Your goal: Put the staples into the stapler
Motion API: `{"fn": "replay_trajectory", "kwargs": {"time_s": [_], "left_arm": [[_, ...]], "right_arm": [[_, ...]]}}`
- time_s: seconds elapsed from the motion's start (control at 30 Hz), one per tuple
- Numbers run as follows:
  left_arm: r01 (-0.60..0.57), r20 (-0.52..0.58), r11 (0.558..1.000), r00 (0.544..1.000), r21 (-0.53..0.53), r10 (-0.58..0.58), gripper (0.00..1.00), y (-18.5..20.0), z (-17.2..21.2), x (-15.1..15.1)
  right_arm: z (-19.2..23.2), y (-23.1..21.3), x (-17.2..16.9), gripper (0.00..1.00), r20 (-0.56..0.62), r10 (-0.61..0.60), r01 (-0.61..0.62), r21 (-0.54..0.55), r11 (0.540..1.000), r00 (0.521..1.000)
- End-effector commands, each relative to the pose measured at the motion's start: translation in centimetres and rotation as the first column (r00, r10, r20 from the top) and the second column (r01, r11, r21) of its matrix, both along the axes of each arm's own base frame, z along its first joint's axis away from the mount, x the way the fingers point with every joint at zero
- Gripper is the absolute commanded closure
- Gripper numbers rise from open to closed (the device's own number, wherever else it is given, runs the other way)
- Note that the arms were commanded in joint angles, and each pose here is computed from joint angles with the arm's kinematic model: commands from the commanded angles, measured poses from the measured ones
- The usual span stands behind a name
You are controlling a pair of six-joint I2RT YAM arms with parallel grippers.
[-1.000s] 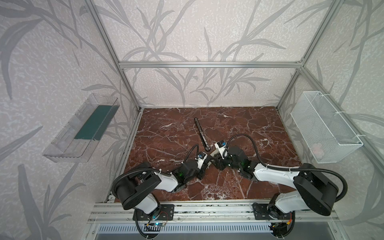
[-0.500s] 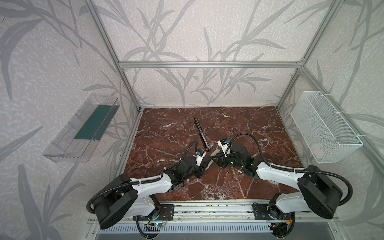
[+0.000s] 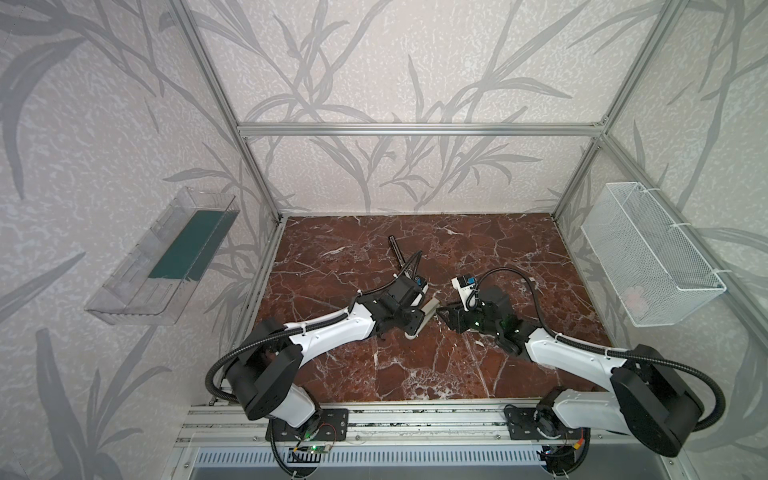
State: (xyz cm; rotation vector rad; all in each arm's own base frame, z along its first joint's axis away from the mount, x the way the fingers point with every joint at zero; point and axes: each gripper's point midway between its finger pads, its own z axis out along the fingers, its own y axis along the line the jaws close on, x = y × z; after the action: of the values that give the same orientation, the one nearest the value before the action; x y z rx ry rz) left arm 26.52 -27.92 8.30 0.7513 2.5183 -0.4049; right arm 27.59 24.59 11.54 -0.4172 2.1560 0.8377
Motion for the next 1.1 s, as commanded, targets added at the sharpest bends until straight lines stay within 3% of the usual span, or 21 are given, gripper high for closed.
{"fn": "replay_trajectory", "kwargs": {"time_s": [0.0,0.2,0.43,0.57,1.07], "left_arm": [[0.031,-0.132,0.995,0.991,0.092,-0.019,0.54,1.4,-1.2,-2.0],[0.078,-0.196,0.991,0.979,0.106,-0.056,0.59,0.7,-1.6,-2.5],[0.098,-0.237,0.984,0.970,0.147,-0.061,0.89,0.8,-2.8,-2.6],[0.104,-0.259,0.981,0.964,0.166,-0.059,1.00,0.8,-3.6,-2.8],[0.110,-0.271,0.966,0.962,0.233,-0.044,1.00,0.9,-6.4,-4.1]], "right_arm": [[0.1,-0.6,-0.2,0.52,-0.003,-0.008,0.008,0.012,1.000,1.000],[-0.3,-1.0,-0.2,0.52,-0.010,-0.020,0.020,0.014,1.000,1.000],[-0.4,-1.2,-0.1,0.53,-0.011,-0.030,0.030,0.019,0.999,0.999],[-0.6,-1.5,0.0,0.53,-0.013,-0.037,0.037,0.019,0.999,0.999],[-0.5,-2.1,0.2,0.53,-0.007,-0.056,0.057,0.028,0.998,0.998]]}}
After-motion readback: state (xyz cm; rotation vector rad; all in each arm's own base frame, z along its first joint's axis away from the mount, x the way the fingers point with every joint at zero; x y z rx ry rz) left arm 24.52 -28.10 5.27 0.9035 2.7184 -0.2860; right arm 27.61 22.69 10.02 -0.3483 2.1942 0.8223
